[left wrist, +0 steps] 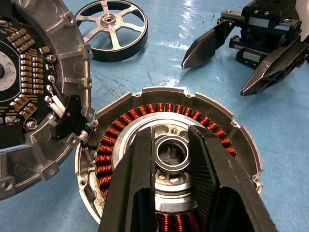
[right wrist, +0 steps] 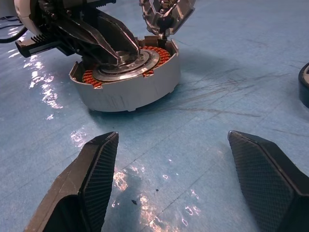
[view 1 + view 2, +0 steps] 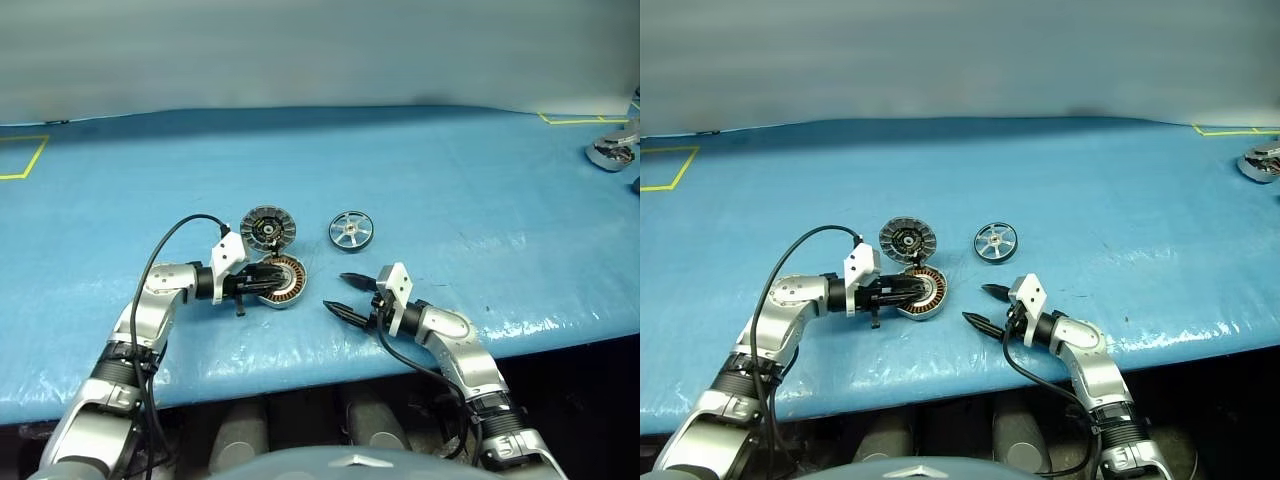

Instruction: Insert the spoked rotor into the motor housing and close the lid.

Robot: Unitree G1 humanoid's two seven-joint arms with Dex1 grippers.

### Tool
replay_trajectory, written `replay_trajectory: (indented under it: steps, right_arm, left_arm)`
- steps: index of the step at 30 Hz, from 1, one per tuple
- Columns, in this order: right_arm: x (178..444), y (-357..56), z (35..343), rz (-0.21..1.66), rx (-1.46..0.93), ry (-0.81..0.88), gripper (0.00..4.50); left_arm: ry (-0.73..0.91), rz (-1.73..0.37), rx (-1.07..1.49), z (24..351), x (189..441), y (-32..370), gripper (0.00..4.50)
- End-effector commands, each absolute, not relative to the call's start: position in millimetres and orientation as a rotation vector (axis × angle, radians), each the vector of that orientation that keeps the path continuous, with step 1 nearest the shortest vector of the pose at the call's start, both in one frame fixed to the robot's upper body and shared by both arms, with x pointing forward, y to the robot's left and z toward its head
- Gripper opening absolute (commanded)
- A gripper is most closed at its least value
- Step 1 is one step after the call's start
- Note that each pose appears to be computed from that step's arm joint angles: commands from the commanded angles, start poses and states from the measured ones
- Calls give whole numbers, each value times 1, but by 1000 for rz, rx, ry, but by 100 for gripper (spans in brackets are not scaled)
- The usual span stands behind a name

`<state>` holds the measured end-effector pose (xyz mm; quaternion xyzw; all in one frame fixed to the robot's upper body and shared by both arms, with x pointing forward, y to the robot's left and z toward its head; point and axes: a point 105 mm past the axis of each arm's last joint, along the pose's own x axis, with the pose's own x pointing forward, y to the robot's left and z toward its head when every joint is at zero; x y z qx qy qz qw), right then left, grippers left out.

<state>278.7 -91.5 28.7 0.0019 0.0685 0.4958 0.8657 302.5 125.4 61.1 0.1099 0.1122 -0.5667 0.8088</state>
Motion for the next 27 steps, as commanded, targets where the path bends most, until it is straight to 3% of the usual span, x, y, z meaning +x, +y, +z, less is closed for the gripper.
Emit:
replay_trajectory:
  steps: [1,8,15,26,27]
  right_arm:
    - [281,-90,37,1049,-16,104,382]
    - [281,-89,36,1051,-21,110,382]
    - [281,-88,35,1053,-25,113,382]
    - [280,-89,32,1053,-34,121,382]
    - [281,-89,32,1054,-34,121,382]
  left_arm:
    - [146,-1185,263,77,307,124,64]
    - [168,-1198,251,75,306,124,64]
    - [154,-1163,274,76,310,128,296]
    - [102,-1166,178,86,308,123,296]
    - [102,-1165,176,85,309,122,280]
